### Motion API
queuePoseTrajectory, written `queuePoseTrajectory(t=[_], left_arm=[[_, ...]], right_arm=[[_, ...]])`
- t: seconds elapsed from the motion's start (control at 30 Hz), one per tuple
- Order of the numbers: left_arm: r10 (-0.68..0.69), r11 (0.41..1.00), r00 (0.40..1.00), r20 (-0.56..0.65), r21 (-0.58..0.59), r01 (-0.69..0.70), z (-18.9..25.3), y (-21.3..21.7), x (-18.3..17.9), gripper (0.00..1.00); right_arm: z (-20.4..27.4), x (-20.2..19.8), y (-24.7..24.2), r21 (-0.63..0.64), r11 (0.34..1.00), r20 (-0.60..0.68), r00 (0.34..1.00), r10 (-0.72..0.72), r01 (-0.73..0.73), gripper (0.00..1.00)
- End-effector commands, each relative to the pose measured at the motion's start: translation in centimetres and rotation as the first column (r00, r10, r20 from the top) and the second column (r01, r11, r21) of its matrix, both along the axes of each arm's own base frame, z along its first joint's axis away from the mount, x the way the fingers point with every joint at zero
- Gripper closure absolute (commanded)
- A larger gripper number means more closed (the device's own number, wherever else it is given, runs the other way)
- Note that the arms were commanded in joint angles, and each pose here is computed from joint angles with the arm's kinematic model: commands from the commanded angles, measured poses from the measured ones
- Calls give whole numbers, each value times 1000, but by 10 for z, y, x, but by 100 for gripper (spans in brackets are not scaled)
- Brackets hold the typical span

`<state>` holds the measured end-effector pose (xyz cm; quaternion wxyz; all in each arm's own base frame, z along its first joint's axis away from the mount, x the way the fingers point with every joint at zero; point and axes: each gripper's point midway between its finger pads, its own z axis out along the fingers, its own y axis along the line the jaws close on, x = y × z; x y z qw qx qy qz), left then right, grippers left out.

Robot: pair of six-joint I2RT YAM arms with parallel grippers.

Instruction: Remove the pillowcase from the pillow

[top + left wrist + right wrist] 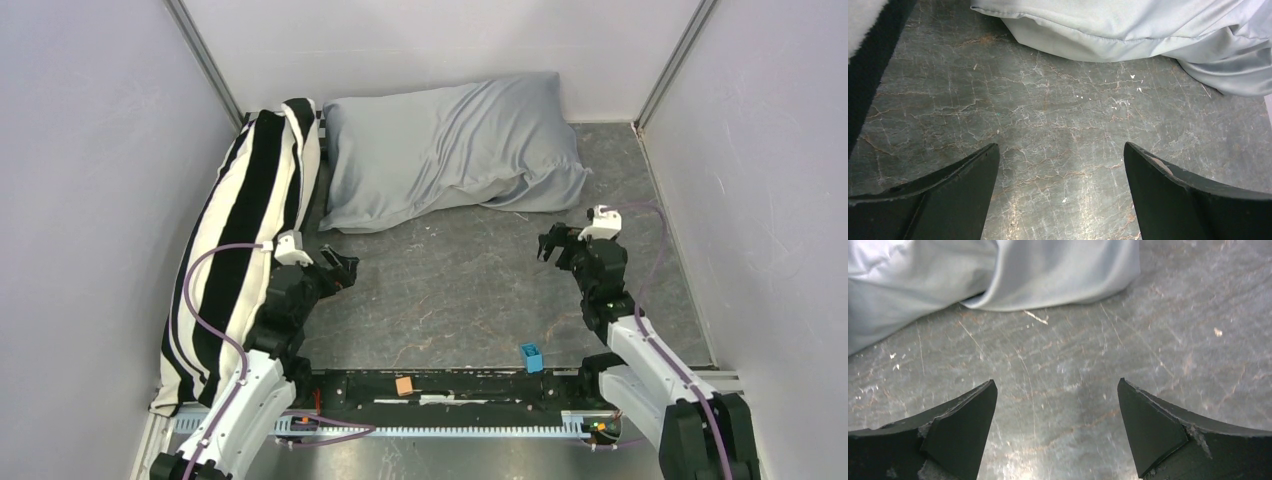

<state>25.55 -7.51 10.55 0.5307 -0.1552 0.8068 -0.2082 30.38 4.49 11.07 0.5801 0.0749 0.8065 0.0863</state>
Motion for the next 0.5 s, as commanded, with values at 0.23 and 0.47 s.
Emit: queuePoseTrajectory(t=[0.23, 0.47], left_arm=[[-25, 999, 999, 48, -24, 27, 11, -6, 4, 0], [-27, 999, 999, 47, -23, 28, 10, -6, 4, 0]], right_arm=[[58, 70, 19, 4, 999, 120, 992, 47, -48, 2], [73, 118, 33, 37, 997, 119, 991, 60, -65, 2]])
